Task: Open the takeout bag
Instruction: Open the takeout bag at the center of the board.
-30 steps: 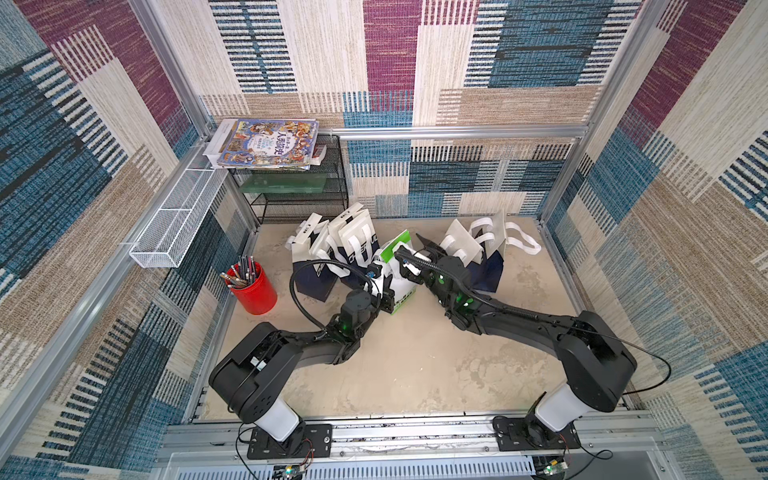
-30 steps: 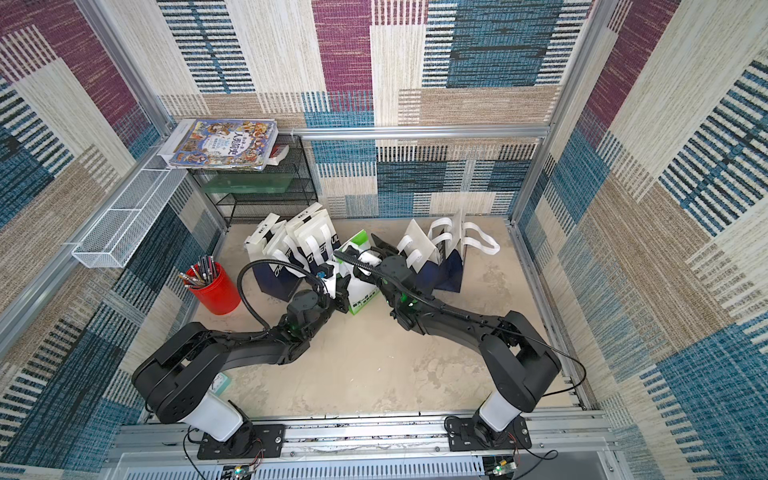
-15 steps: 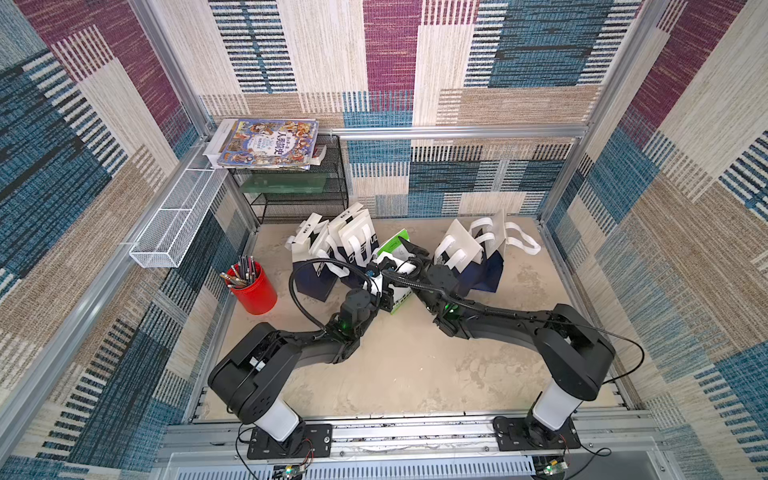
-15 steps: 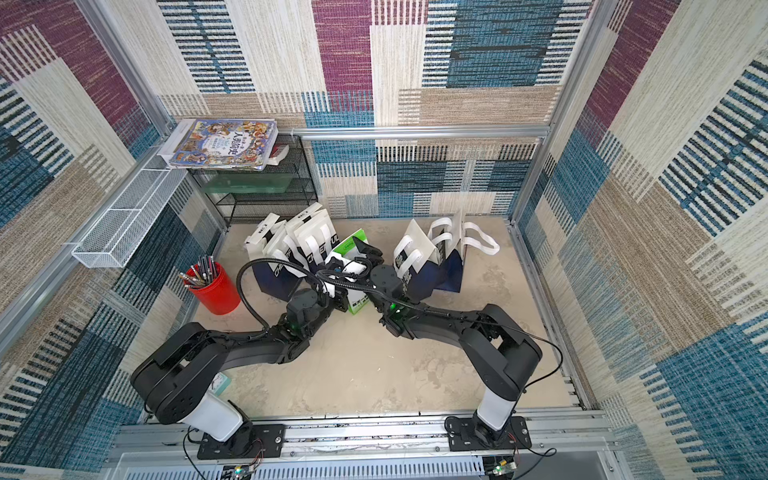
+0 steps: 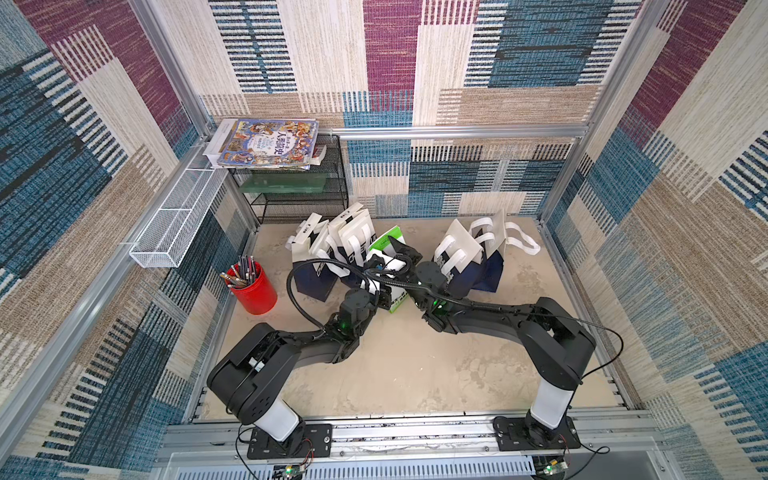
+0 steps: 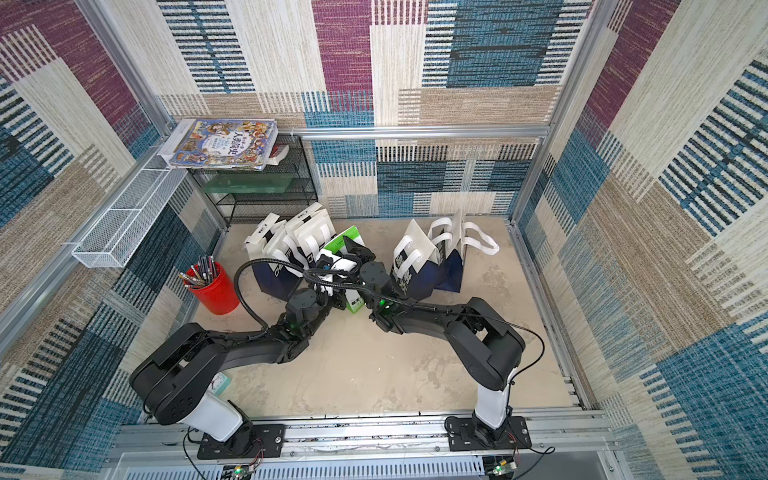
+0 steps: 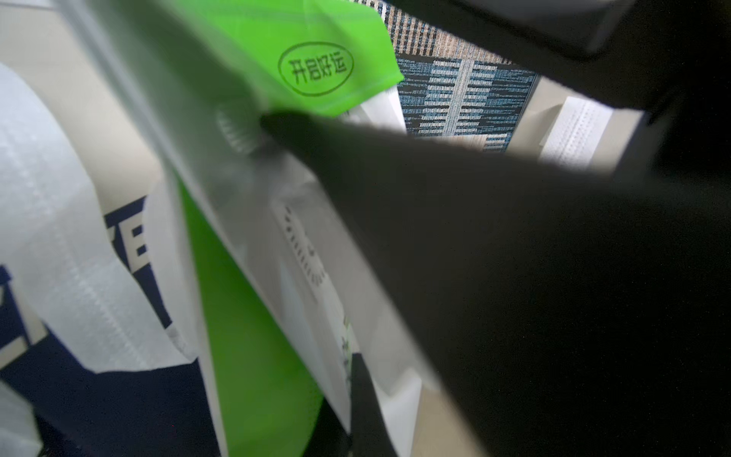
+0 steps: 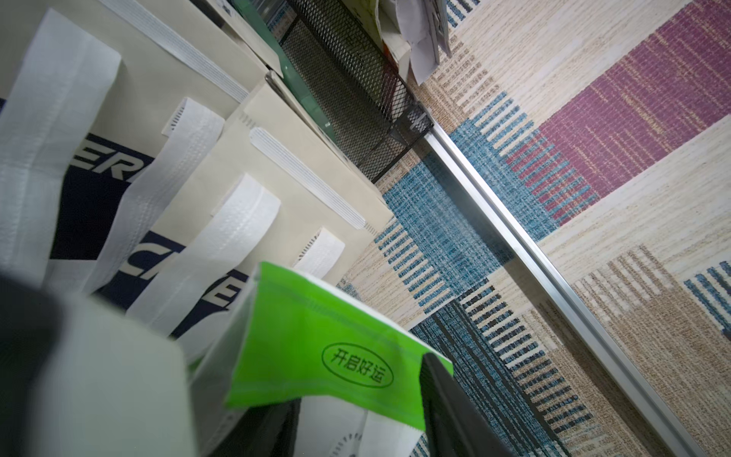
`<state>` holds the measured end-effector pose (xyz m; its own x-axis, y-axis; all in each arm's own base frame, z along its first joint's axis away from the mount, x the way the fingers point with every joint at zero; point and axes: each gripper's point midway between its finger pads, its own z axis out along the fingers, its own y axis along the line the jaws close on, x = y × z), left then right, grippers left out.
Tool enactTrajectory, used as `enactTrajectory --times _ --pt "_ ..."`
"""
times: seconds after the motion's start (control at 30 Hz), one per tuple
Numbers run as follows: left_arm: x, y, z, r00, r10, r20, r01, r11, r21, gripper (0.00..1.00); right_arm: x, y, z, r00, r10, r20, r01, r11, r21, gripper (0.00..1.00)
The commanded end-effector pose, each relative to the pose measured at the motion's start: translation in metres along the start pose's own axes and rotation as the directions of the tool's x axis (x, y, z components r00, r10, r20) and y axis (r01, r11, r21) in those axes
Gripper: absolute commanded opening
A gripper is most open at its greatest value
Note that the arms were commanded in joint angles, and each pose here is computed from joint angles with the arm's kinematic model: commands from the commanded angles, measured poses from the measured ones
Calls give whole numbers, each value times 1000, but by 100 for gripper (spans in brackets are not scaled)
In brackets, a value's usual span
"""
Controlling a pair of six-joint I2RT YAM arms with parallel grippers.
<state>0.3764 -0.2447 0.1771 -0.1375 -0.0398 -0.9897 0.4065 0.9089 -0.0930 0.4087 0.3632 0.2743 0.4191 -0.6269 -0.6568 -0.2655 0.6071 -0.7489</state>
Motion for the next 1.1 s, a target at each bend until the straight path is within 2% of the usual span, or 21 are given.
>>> enactTrajectory --times 0.0,0.23,0.43,0.57,0.73,0.8,0.93,1.07 --pt "33 -4 -4 991 53 -124 -49 998 35 0 -7 -12 5 1000 17 21 -18 999 47 35" --pt "35 -2 -7 992 42 -115 -39 999 31 0 -9 -20 13 1000 25 12 -26 998 55 1" --pt "38 1 -8 993 22 -117 -20 1000 19 0 -6 -30 10 999 40 -3 -40 997 62 0" --pt "43 3 -6 991 14 -134 -13 1000 6 0 -1 -38 9 998 -31 -49 34 997 68 0" --pt "47 5 -4 989 9 -150 -10 1000 -11 0 3 -53 11 976 -147 -163 158 986 58 0" --pt "48 6 -4 987 10 -160 -13 1000 -17 0 5 -55 11 958 -201 -206 212 977 36 0" --pt "51 7 -3 985 14 -171 -19 1000 -24 0 14 -50 12 884 -355 -303 369 929 -13 0" --pt "52 8 -4 984 17 -179 -22 999 -25 0 15 -45 14 834 -428 -348 423 901 -94 0"
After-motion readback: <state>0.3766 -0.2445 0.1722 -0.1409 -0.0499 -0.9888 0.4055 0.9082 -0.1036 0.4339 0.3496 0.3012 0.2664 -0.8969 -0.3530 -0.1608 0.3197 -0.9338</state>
